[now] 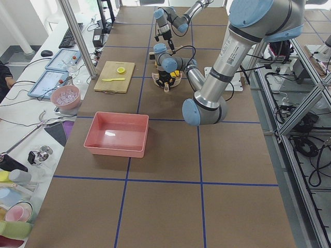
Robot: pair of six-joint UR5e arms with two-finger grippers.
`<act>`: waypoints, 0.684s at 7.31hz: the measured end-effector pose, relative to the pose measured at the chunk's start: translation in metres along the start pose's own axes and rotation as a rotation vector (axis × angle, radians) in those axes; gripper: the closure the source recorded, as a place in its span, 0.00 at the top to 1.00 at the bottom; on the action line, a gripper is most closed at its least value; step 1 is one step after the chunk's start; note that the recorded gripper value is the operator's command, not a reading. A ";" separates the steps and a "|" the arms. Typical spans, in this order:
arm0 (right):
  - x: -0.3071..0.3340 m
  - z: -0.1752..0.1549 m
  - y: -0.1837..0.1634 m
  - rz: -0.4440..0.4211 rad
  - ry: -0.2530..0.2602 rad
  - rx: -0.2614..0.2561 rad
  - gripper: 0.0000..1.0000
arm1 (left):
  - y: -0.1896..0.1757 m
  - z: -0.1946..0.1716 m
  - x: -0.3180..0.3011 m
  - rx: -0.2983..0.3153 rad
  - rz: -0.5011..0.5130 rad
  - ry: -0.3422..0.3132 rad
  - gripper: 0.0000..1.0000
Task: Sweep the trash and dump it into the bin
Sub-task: 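Sweep the ginger root into the dustpan with the right-held brush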
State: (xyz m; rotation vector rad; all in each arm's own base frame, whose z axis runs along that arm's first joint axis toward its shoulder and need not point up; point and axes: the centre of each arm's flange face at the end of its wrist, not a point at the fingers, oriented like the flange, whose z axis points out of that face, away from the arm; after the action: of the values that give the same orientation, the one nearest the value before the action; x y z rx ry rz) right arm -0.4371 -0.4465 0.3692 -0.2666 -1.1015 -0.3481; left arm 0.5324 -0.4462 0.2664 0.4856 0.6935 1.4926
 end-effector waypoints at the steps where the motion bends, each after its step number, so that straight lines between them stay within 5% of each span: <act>1: -0.016 0.002 -0.005 0.002 -0.002 -0.005 0.00 | 0.000 0.000 0.000 -0.001 -0.001 0.000 0.00; 5: -0.084 0.030 -0.002 0.042 0.005 -0.009 0.00 | 0.000 -0.001 0.000 0.002 0.000 0.001 0.00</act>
State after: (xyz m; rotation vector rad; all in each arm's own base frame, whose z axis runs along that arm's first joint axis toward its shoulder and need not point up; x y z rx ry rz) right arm -0.4968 -0.4249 0.3070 -0.2963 -1.0876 -0.3157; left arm 0.5319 -0.4461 0.2655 0.4865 0.6959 1.4926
